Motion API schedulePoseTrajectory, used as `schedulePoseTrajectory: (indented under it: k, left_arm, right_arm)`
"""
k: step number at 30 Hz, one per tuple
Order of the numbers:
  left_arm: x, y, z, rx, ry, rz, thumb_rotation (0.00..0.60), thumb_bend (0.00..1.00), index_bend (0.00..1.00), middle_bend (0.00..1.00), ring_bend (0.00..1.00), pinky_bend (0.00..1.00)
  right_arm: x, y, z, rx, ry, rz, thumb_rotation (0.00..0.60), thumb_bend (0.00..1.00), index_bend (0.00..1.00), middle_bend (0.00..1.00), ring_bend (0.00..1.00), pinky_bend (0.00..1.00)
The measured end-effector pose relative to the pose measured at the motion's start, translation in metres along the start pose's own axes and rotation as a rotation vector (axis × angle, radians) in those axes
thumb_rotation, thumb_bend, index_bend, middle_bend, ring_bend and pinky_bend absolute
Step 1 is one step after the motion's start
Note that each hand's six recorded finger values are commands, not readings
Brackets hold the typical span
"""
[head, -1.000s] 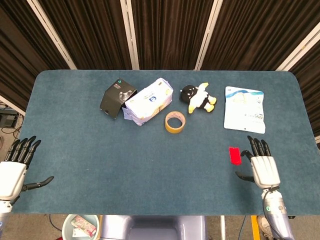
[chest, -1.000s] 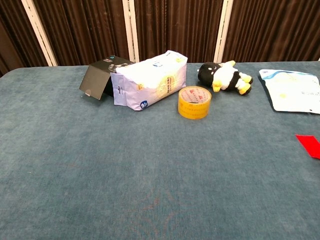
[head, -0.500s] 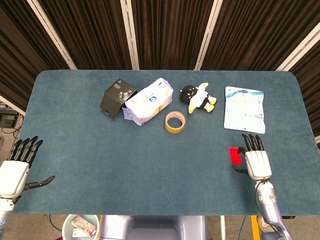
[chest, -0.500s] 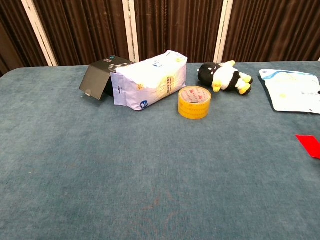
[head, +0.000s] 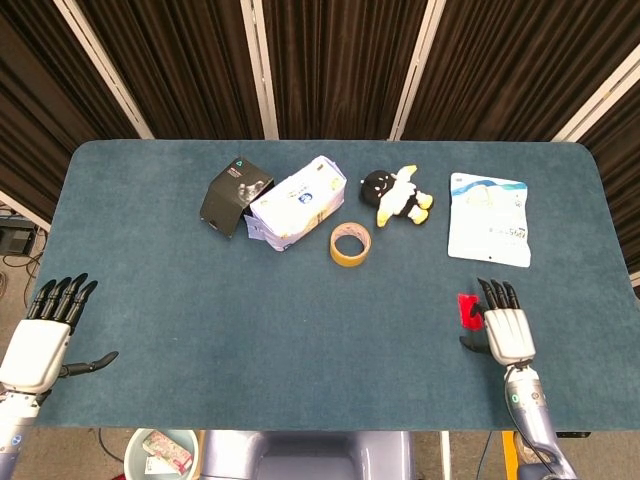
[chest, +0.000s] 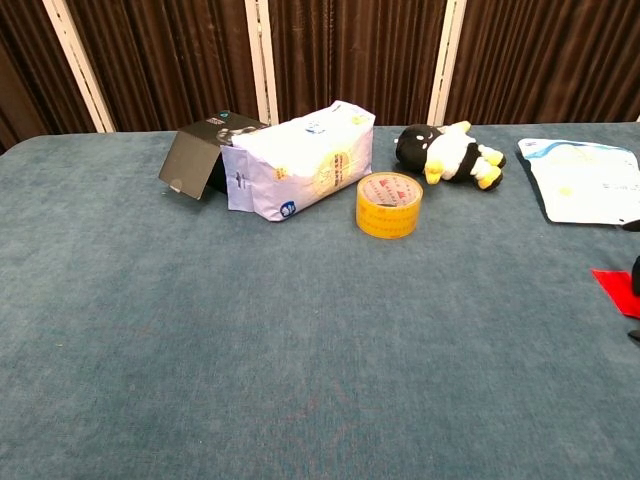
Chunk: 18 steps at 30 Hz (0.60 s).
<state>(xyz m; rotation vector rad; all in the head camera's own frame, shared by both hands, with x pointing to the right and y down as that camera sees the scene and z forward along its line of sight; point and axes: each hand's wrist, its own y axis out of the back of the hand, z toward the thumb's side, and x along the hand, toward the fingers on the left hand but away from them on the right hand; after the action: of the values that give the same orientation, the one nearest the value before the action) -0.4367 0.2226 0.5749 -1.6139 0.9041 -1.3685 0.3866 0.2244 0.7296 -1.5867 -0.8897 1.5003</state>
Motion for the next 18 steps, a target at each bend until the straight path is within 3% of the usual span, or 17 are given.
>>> schedulePoseTrajectory:
  k: [18]
  left_arm:
    - [0.001,-0.001,-0.001,0.015,0.019,0.004,0.39,0.02,0.0,0.0,0.0,0.0]
  right_arm:
    - [-0.013,0.001,-0.011,0.022,-0.01,-0.013,0.6,0.04,0.51,0.06,0.0,0.0]
